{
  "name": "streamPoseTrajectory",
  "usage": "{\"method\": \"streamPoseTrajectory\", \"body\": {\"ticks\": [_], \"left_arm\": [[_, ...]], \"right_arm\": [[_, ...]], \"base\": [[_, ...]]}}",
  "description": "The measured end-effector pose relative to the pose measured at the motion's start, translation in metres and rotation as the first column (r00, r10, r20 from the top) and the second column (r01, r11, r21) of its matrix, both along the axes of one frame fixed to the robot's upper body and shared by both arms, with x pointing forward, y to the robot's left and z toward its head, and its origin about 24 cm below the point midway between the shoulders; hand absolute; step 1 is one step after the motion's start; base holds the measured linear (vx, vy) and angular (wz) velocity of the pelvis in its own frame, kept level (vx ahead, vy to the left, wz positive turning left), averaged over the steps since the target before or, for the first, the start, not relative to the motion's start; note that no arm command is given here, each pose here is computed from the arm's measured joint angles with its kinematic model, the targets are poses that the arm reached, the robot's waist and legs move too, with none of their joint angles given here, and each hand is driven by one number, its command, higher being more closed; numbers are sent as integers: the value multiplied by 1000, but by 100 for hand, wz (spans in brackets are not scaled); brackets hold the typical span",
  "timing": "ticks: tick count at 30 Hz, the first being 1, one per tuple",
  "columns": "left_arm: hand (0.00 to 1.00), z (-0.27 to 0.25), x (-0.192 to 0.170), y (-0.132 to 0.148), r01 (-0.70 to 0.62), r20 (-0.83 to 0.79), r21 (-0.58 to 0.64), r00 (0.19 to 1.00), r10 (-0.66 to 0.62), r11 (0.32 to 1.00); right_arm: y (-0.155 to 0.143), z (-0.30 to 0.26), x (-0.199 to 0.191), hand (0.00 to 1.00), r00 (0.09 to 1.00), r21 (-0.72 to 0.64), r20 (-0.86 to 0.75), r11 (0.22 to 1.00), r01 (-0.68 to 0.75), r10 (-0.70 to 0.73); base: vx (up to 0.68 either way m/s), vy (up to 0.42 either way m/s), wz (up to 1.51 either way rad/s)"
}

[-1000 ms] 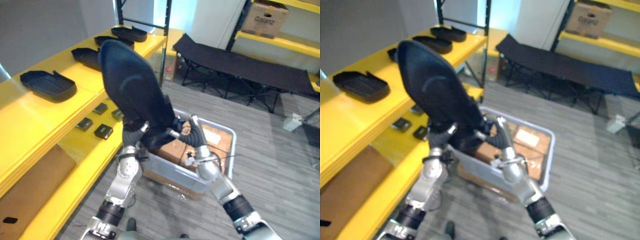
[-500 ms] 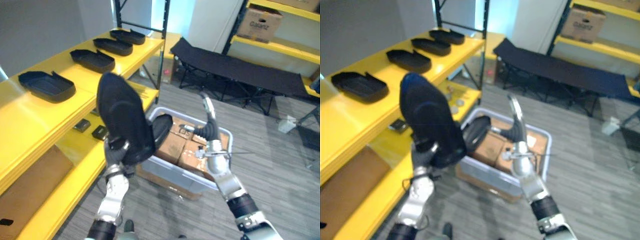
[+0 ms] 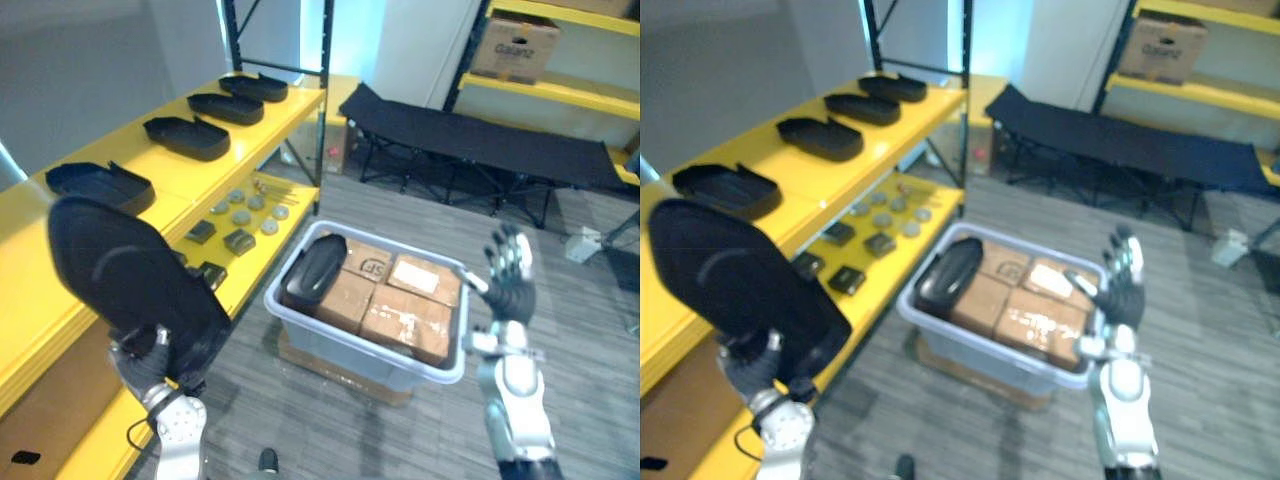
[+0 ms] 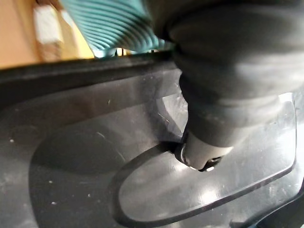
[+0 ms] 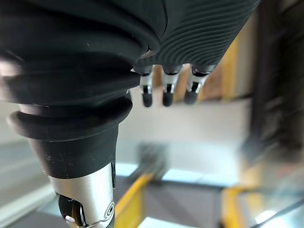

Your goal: Walk over and take plastic housings, then place them on the shelf

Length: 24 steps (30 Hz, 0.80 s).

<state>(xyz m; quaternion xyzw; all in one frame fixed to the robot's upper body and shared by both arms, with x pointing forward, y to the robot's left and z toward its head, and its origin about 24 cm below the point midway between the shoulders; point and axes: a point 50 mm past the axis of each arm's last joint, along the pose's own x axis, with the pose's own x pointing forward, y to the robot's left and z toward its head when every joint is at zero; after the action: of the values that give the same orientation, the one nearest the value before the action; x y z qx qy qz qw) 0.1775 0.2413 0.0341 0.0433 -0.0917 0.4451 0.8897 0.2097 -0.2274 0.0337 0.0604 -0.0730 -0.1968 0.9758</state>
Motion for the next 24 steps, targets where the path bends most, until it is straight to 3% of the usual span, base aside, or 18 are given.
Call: {"method": "streamPoseTrajectory", "body": {"ticks": [3, 9, 10, 17, 24], "left_arm": [[100, 18, -1, -4, 52, 111, -8, 993, -51, 999], [100, 41, 2, -8, 185, 243, -9, 954, -177, 983], [100, 54, 1, -8, 223, 328, -36, 924, -199, 974], [100, 55, 2, -8, 231, 329, -29, 921, -209, 973], [100, 69, 15, -6, 325, 368, 37, 875, -315, 945]], "right_arm": [[-2, -27, -15, 0, 991, 62, -106, 994, 84, -77], [-1, -30, -13, 0, 988, 91, -96, 987, 133, -124], [3, -49, -12, 0, 978, 152, -171, 977, 147, -120], [0, -51, -15, 0, 976, 151, -180, 977, 154, -126], [-16, -41, -20, 0, 975, 163, -145, 968, 193, -170]], "base": [[-12, 12, -17], [-2, 1, -1], [0, 0, 0], [0, 0, -1], [-12, 8, -8]]}}
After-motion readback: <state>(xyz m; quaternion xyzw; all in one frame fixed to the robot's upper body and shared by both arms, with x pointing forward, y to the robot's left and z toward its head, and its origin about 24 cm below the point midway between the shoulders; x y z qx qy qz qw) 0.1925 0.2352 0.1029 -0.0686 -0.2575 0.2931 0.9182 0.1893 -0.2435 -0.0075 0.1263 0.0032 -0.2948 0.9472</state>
